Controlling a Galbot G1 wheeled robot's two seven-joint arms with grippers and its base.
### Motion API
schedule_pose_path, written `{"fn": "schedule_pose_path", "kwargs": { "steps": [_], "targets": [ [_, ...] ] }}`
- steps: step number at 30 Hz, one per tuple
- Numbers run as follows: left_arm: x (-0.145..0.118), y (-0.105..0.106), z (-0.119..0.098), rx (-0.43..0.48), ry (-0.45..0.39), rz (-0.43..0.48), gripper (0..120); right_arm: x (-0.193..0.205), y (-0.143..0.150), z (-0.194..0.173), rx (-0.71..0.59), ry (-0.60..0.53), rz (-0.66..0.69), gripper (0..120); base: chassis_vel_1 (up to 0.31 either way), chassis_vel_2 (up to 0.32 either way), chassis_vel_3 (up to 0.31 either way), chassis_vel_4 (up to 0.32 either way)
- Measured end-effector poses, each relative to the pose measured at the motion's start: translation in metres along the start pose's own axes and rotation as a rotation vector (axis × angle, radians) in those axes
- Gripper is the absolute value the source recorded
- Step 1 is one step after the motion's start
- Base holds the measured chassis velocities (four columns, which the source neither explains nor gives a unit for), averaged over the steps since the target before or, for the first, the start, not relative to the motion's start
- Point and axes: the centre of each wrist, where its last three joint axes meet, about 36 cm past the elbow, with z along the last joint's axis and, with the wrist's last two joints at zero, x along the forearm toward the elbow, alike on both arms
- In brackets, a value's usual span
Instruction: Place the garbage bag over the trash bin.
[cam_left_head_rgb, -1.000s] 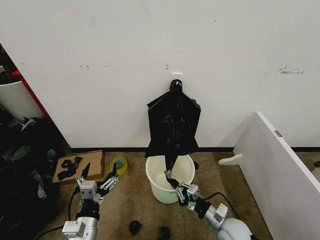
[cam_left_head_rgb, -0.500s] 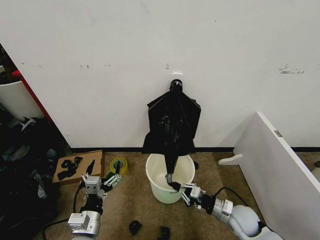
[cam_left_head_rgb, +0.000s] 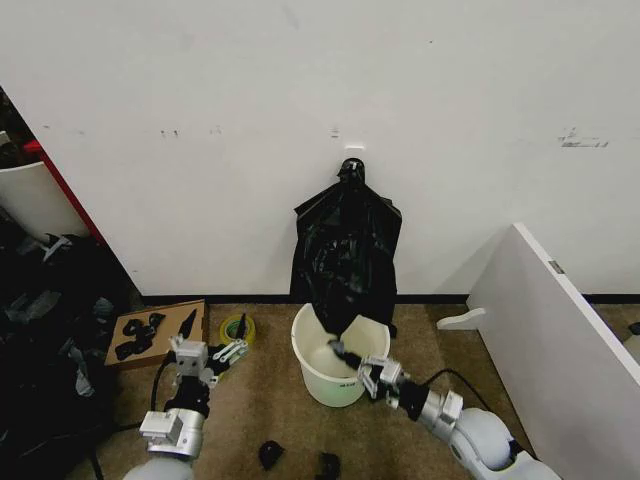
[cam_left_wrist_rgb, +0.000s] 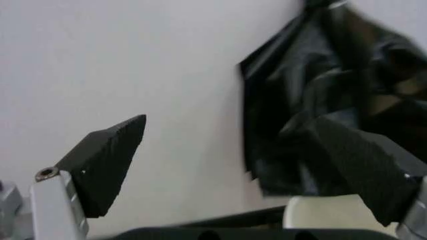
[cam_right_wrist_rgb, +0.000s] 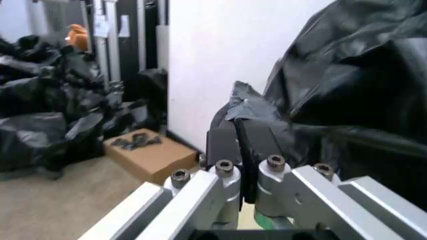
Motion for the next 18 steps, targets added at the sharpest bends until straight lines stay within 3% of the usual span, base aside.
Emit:
{"fn": "schedule_pose_path", "kwargs": {
  "steps": [6, 11, 15, 18],
  "targets": [
    [-0.04, 0.019, -0.043, -0.049, 0.031, 0.222, 100, -0.014, 0.006, -0.012, 0.044, -0.014, 0.015, 0, 0.0, 0.0, 0.0, 0.0],
    [-0.062, 0.013, -0.044, -0.056, 0.097, 0.342, 100, -0.015, 0.009, -0.01, 0.05, -0.013, 0.03, 0, 0.0, 0.0, 0.0, 0.0],
    [-0.104, 0.007, -0.051, -0.081, 0.113, 0.38, 100, -0.012, 0.01, -0.01, 0.059, -0.014, 0.036, 0, 0.0, 0.0, 0.0, 0.0],
    [-0.136, -0.008, -0.048, -0.134, 0.148, 0.421, 100, -0.009, 0.008, -0.011, 0.07, -0.018, 0.045, 0, 0.0, 0.0, 0.0, 0.0]
  ]
}}
